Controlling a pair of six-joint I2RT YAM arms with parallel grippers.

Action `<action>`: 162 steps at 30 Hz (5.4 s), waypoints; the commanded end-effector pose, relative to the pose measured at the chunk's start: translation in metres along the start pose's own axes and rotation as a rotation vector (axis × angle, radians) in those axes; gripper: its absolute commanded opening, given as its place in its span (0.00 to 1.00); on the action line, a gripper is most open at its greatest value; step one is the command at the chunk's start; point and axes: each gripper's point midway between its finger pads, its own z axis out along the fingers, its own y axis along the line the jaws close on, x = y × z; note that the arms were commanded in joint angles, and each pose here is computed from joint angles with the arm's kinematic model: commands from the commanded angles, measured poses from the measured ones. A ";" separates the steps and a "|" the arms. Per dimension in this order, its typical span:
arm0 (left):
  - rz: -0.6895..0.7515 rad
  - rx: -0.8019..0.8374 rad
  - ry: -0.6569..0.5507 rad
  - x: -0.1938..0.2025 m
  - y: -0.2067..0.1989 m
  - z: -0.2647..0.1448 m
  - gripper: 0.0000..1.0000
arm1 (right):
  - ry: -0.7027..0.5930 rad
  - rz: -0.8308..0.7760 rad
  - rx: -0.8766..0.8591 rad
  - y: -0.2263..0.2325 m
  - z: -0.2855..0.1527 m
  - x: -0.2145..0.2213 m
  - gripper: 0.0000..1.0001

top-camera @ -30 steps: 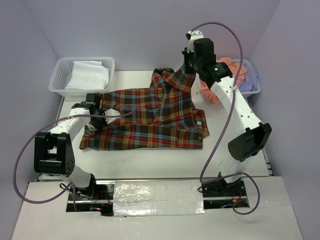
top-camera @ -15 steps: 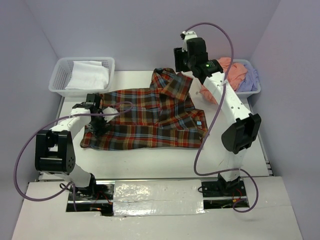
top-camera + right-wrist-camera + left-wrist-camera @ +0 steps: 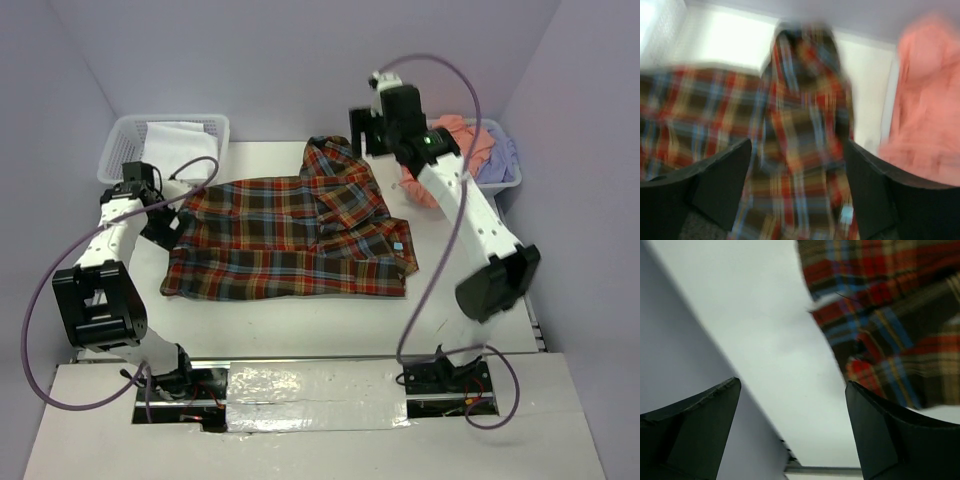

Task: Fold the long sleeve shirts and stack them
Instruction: Fold the shirt

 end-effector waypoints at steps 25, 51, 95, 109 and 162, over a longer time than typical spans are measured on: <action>-0.195 0.563 0.169 0.073 -0.138 0.055 0.39 | 0.660 0.725 0.008 -0.023 -0.060 0.379 0.48; -0.073 0.389 0.305 0.133 -0.096 -0.008 0.79 | 0.361 0.683 0.322 -0.088 -0.154 0.294 0.72; 0.565 0.325 -0.196 -0.049 -0.219 -0.046 0.76 | 0.357 0.207 -0.123 -0.004 -0.061 0.180 0.66; 0.714 0.362 -0.292 -0.105 -0.219 -0.060 0.78 | 0.566 0.123 -0.035 -0.032 0.061 0.210 0.70; 0.738 0.514 -1.013 -0.235 -0.361 -0.149 0.99 | 0.488 0.533 -0.500 0.071 -0.040 0.153 0.00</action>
